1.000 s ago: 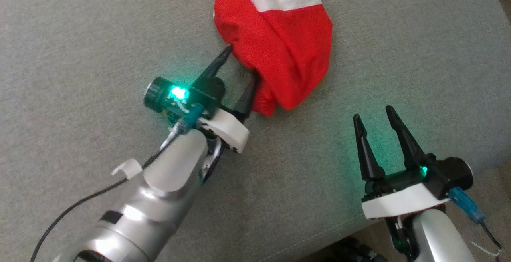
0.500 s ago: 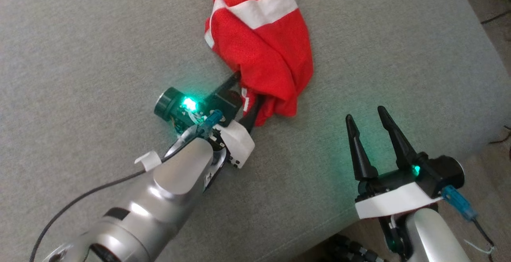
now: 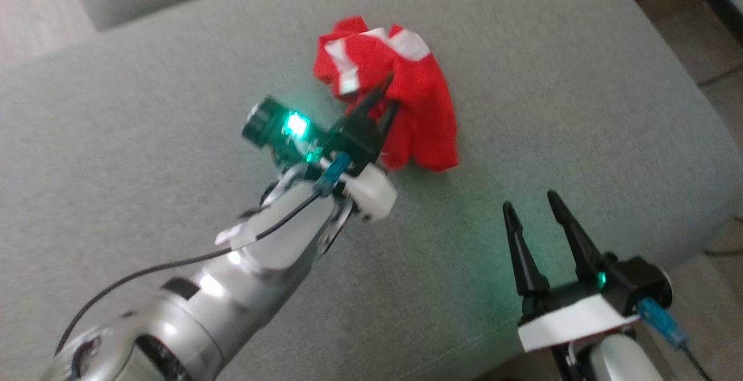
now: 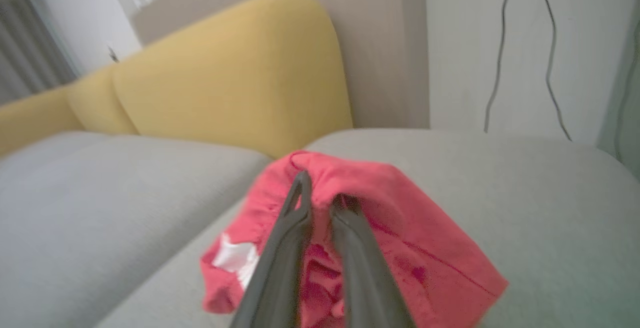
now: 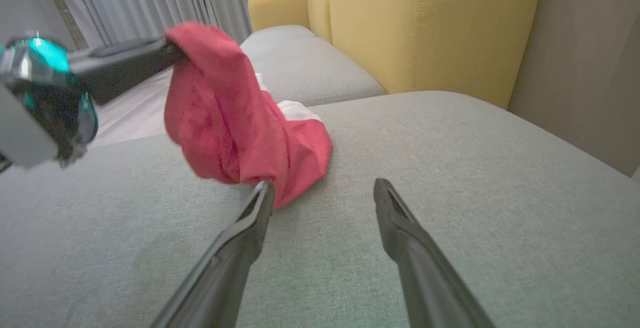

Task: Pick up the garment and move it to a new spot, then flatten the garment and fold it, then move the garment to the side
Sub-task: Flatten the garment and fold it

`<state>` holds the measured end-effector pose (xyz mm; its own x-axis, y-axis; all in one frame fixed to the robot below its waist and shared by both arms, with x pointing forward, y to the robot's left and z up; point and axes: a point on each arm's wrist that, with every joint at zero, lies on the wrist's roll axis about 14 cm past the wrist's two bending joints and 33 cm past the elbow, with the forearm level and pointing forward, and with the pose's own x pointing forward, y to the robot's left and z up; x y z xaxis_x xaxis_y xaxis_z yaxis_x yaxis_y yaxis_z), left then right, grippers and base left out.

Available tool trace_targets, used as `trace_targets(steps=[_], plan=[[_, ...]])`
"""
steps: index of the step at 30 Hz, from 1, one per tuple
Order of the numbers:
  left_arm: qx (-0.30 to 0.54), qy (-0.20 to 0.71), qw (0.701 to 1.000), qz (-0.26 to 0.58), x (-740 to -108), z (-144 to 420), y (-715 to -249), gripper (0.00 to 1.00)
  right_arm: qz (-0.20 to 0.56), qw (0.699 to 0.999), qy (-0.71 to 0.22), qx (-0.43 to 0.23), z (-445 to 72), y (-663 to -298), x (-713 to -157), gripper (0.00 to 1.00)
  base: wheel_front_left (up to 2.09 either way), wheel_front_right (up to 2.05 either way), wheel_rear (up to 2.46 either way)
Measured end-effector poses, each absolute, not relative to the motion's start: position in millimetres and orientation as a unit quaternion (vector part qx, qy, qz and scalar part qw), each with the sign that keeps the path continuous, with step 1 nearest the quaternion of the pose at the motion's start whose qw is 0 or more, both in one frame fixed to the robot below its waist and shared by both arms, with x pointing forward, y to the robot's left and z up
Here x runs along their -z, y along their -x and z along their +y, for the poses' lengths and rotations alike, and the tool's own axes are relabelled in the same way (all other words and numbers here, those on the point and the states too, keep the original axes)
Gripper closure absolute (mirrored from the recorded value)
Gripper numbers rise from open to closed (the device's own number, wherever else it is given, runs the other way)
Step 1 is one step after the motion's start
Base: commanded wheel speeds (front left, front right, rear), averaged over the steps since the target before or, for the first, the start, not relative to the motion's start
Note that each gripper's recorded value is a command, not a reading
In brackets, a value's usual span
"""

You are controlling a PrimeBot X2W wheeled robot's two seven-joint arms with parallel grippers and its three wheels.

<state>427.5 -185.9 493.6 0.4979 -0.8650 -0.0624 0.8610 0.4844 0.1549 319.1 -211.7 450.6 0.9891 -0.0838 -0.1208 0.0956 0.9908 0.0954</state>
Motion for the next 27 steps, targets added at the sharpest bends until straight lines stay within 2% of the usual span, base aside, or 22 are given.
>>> trace_targets(steps=[6, 10, 14, 18, 22, 23, 24, 25, 27], plan=[[0.438, -0.142, 0.871, -0.171, -583, -175, -428, 1.00, 0.038, 0.997, -0.058, 0.029, -202, -309, -460, 0.00, 0.00, 0.00, 0.00], [0.426, -0.165, 0.866, -0.204, -599, -156, -421, 1.00, 0.033, 0.998, -0.061, 0.003, -187, -314, -462, 0.00, 0.00, 0.00, 0.00], [0.467, -0.145, 0.862, -0.134, -555, -144, -392, 1.00, 0.034, 0.997, -0.063, -0.022, -174, -321, -461, 0.00, 0.00, 0.00, 0.00], [0.525, -0.130, 0.841, -0.005, -470, -128, -340, 1.00, 0.038, 0.996, -0.062, -0.043, -163, -330, -459, 0.00, 0.00, 0.00, 0.00], [0.553, -0.120, 0.823, 0.056, -432, -119, -311, 1.00, 0.047, 0.996, -0.061, -0.055, -157, -336, -454, 0.00, 0.00, 0.00, 0.00], [0.553, -0.120, 0.823, 0.056, -432, -119, -311, 0.91, 0.047, 0.996, -0.061, -0.055, -157, -336, -454, 0.00, 0.00, 0.00, 0.00], [0.556, -0.113, 0.821, 0.064, -430, -118, -308, 0.58, 0.048, 0.995, -0.059, -0.058, -156, -338, -453, 0.00, 0.00, 0.00, 0.00], [0.557, -0.104, 0.821, 0.072, -429, -118, -305, 0.00, 0.049, 0.995, -0.057, -0.060, -156, -339, -452, 0.00, 0.00, 0.00, 0.00], [0.549, -0.084, 0.827, 0.082, -429, -116, -303, 0.00, 0.051, 0.995, -0.054, -0.066, -155, -340, -451, 0.00, 0.00, 0.00, 0.00]])
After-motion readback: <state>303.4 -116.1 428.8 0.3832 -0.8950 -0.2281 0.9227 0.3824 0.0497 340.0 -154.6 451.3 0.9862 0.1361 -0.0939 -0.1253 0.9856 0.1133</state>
